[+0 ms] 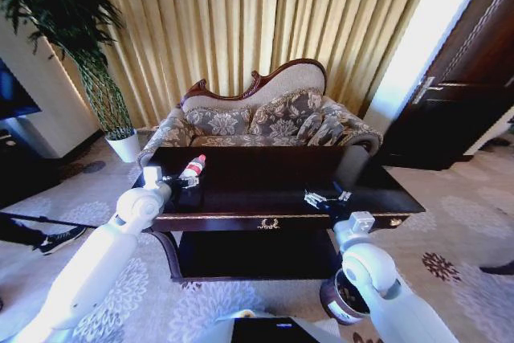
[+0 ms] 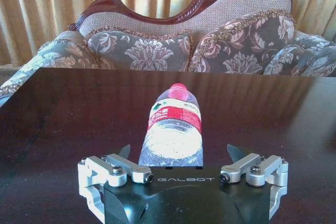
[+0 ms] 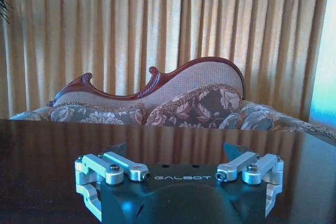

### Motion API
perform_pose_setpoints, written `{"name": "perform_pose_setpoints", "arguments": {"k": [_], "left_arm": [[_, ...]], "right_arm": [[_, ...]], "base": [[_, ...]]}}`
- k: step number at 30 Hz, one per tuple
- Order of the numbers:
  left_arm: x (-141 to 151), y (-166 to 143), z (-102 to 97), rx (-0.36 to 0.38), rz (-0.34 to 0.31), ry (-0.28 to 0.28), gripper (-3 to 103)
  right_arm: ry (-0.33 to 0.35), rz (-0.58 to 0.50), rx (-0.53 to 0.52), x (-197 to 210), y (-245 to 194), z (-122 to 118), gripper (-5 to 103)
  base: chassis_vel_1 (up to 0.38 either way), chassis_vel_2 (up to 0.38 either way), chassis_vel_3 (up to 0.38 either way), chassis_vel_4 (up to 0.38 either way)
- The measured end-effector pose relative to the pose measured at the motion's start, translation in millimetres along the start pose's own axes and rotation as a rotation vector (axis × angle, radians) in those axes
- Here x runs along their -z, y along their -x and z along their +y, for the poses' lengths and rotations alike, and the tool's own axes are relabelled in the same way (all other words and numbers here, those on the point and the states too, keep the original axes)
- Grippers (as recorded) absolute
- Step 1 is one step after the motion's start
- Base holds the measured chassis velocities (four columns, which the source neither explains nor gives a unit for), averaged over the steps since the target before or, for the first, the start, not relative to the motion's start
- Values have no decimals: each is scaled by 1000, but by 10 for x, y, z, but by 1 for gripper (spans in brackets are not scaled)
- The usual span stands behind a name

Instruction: Move to the front of the table and place the trash on the table into the trash bin.

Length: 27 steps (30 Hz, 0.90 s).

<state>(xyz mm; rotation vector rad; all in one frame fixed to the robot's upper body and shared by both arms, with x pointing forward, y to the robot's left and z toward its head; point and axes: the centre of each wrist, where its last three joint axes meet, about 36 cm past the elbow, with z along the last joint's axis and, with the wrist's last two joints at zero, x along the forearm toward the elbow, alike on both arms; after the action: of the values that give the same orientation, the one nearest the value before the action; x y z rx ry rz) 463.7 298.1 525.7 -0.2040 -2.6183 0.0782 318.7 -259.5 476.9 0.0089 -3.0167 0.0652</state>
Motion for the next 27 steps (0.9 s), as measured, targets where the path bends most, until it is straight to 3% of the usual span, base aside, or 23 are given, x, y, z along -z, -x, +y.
{"name": "perform_pose_setpoints", "arguments": {"k": [27], "left_arm": [[-2, 12, -7, -4, 3, 0, 100]], "right_arm": [[1, -4, -1, 13, 7, -7, 100]], "base": [[0, 0, 0, 0]]}}
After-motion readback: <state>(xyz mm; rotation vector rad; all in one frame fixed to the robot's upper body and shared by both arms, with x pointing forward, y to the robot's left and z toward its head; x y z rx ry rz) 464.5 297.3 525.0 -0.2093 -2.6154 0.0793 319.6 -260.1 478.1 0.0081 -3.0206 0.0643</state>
